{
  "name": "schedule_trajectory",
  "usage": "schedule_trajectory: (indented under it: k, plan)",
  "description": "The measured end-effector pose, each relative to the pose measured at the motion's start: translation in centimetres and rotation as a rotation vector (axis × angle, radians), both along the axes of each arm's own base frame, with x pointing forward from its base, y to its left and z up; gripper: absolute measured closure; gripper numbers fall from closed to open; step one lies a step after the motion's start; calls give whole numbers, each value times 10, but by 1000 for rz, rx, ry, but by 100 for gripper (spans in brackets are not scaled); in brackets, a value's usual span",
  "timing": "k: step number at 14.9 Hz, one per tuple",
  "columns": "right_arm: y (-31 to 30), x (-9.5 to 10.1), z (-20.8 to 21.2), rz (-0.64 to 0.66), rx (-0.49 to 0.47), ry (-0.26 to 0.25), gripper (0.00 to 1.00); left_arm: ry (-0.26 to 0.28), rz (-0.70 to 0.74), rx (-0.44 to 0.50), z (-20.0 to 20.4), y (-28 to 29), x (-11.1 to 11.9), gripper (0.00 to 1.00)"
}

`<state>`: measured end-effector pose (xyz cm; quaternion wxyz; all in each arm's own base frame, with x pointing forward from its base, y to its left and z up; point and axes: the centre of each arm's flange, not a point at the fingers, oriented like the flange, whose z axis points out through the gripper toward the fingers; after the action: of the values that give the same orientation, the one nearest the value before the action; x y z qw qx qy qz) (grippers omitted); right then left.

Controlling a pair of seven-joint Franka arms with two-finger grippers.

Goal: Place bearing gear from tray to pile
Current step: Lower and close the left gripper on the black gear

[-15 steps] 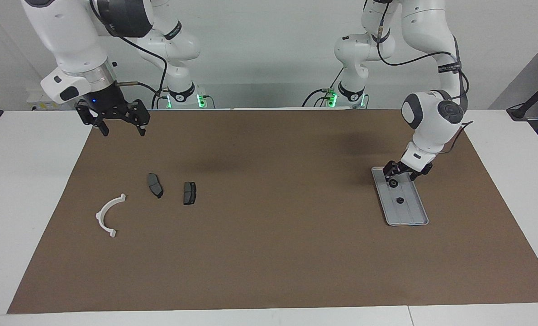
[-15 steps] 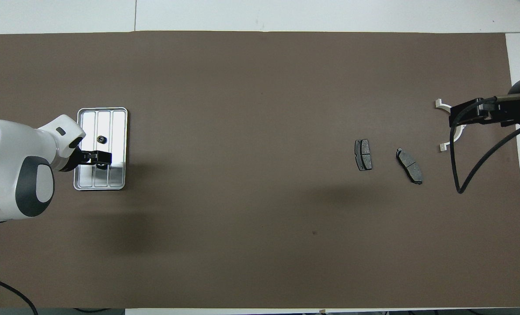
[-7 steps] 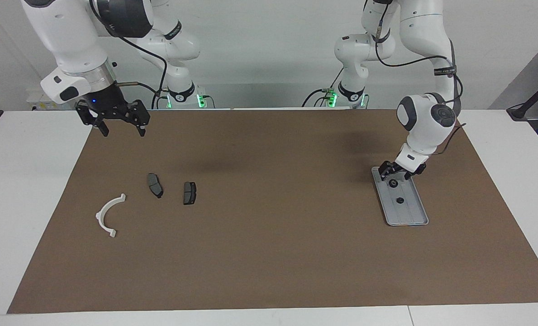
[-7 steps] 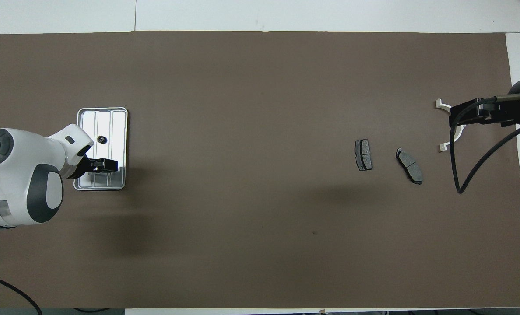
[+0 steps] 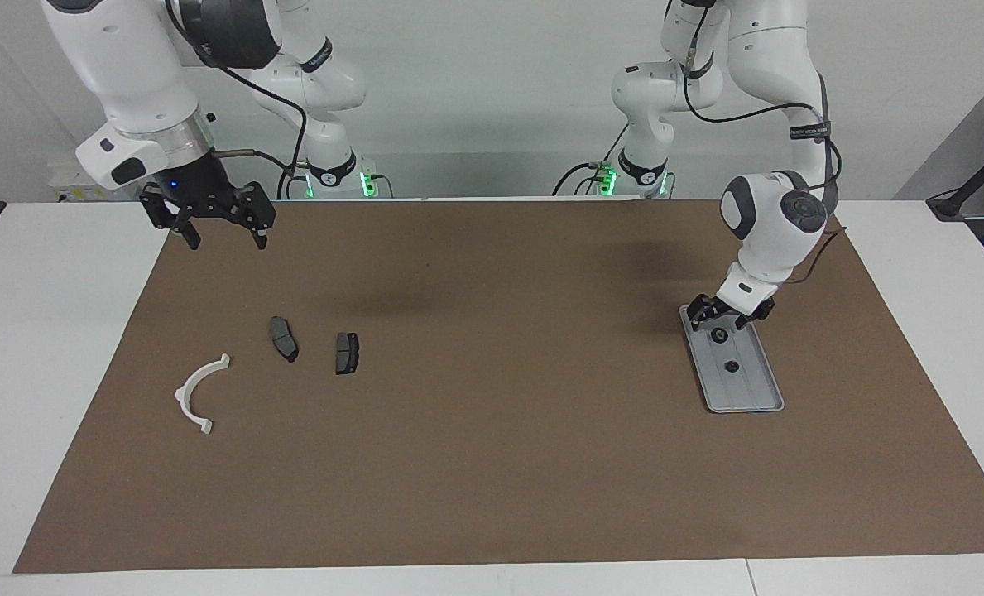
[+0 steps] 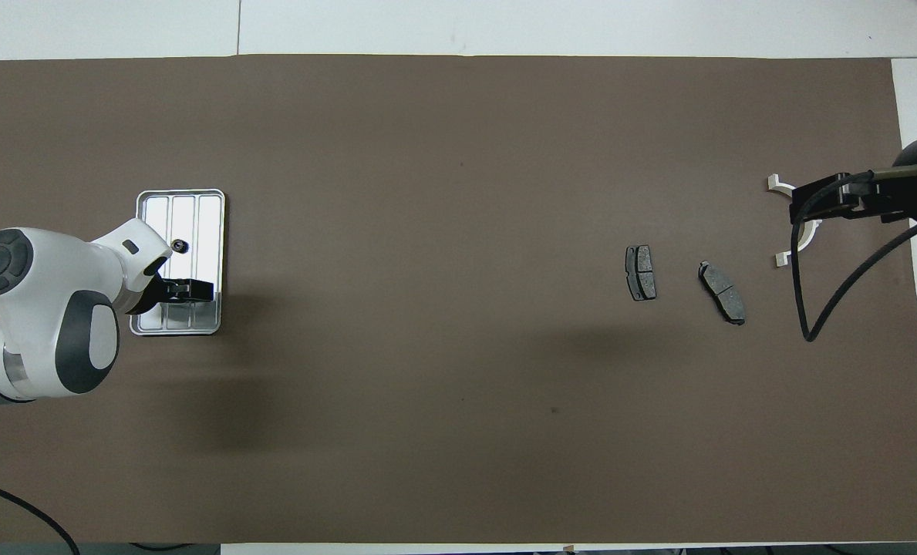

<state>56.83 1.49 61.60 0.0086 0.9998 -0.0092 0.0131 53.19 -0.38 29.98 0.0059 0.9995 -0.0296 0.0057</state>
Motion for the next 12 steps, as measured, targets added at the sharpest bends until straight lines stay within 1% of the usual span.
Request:
schedule_trajectory:
  k: [1,3,5,6,7,10,11,12]
  plan:
    - [0,0,0,0,0,0,0,-6,0,0,0,0,0,2]
    - [0,0,0,0,0,0,0,-16,1,0,0,0,1,0]
    - [0,0,0,0,0,0,0,-17,1,0,-4,1,1,0]
    - [0,0,0,0,0,-1,0,-18,2,1,-6,1,1,2]
    - [0,1,0,0,0,-5,0,-20,2,1,-7,1,2,0]
    - [0,1,1,0,0,-11,0,-19,3,1,-9,1,1,0]
    - [0,1,1,0,0,-11,0,-18,3,1,-10,1,1,9]
    - [0,1,0,0,0,-11,0,-21,3,1,-11,2,2,10]
